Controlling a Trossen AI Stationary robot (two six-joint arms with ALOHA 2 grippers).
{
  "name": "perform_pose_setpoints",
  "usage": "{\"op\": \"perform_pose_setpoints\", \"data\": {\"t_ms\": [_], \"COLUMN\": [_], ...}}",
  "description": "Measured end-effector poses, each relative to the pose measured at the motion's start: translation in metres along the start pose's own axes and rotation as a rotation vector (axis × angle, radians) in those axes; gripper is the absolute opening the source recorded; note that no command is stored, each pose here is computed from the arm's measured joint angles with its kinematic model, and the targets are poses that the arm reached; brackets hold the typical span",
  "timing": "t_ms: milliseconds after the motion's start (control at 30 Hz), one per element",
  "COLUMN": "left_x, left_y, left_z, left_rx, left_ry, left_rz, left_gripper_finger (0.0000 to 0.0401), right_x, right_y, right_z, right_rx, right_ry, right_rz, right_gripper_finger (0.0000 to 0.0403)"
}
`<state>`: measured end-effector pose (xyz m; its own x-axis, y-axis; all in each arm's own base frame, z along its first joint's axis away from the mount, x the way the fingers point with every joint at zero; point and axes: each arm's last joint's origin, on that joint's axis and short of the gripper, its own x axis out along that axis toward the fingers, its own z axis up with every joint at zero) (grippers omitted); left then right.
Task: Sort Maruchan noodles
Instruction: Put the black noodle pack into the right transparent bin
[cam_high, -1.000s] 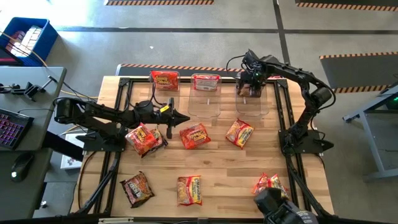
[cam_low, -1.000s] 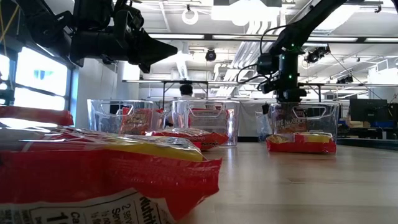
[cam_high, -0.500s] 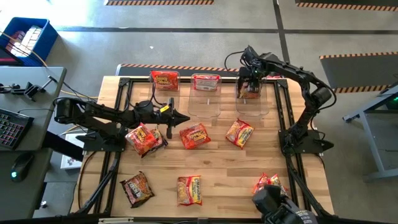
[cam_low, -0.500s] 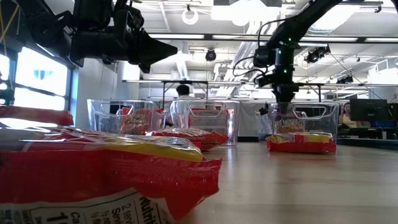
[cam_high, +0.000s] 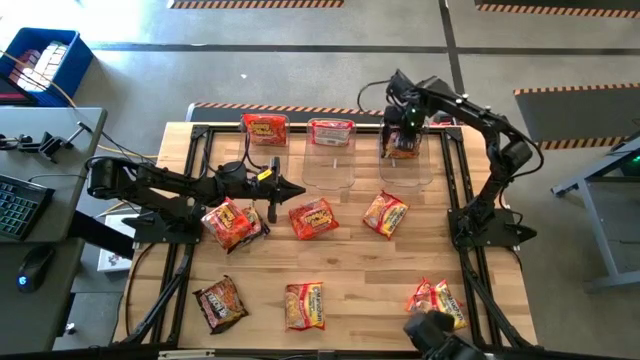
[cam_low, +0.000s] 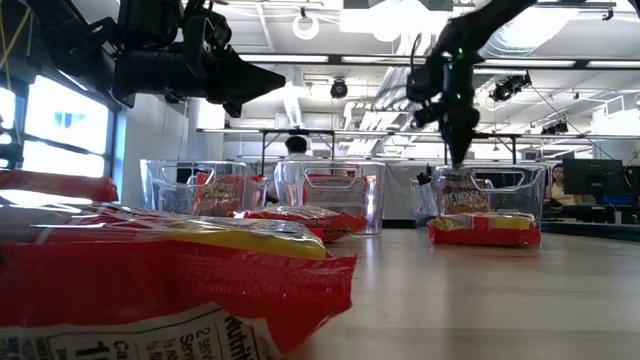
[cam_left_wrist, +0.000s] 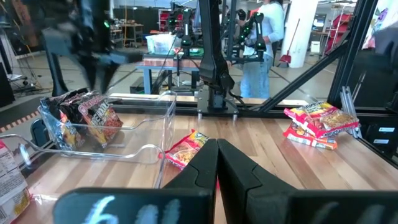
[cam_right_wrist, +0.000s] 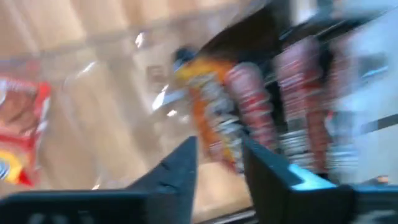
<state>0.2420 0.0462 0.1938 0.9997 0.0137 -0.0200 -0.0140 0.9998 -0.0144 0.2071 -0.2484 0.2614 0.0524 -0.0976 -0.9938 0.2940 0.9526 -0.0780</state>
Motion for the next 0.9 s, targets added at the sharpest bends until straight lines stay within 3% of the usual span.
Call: {"op": "perform_pose_setpoints", "data": {"t_ms": [167, 400, 900], "left_x": [0.0, 0.0, 0.0], "left_y": [0.0, 0.0, 0.0], "left_z": [-0.001, -0.001, -0.001], "left_rx": [0.006, 0.013, 0.02], "left_ry": [0.008, 0.008, 0.009], "left_rz": [0.0, 0.0, 0.001], "left_gripper_finger": [0.0001, 0.0, 0.0001], "right_x": [0.043, 0.081, 0.097], "right_y": [0.015, 0.027, 0.026], "right_z": [-0.011, -0.016, -0.018], "right_rx": [0.001, -0.001, 0.075], "right_ry": [0.064, 0.063, 0.028], "right_rz": [0.046, -0.054, -0.18], "right_gripper_finger": [0.0011, 0.0018, 0.0001]}}
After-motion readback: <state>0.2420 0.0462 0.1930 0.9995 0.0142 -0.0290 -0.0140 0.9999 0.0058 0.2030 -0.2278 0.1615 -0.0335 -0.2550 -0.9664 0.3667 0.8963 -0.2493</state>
